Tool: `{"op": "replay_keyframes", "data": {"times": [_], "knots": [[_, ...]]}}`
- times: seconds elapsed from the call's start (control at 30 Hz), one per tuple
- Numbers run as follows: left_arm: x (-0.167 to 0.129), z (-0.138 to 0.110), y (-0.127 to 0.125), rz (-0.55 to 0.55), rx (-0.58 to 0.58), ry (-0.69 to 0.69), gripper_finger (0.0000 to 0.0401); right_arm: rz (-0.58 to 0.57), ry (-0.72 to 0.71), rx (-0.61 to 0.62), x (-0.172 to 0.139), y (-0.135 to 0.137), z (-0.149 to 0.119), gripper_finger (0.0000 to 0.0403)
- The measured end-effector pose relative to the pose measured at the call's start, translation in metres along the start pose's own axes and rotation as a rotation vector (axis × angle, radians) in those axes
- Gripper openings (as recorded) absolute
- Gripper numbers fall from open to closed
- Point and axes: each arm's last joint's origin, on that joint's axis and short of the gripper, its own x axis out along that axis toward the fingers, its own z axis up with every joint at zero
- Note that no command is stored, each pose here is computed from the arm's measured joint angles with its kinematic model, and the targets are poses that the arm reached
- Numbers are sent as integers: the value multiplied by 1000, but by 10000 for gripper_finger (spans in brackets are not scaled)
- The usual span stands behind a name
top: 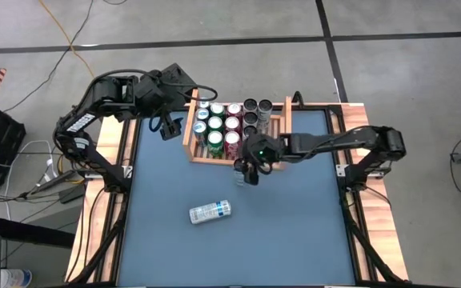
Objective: Place canned beverage on shelf
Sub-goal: Put the light blue soda can on the shelf
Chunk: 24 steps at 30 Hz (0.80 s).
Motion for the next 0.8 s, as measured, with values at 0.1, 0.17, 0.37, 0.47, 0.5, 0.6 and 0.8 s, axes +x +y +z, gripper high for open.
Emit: {"op": "replay_keyframes", "data": {"times": [0.1,0.17,0.37,0.47,0.5,0.6,0.8], "knots": [[0,0,0,-1,2,3,380,8,15,32,8,2,-2,320],[0,-1,0,-1,5,8,380,7,46,51,14,3,-6,320],[0,-1,0,-1,5,10,380,-12,66,64,14,4,-9,320],[0,-1,0,-1,5,10,380,-19,100,61,14,4,-12,320],[0,-1,0,-1,5,10,380,-20,110,63,14,4,-13,320],[0,-1,0,-1,5,10,380,-24,164,82,13,3,-18,320],[0,-1,0,-1,4,10,380,-19,142,72,13,8,-16,313]]}}
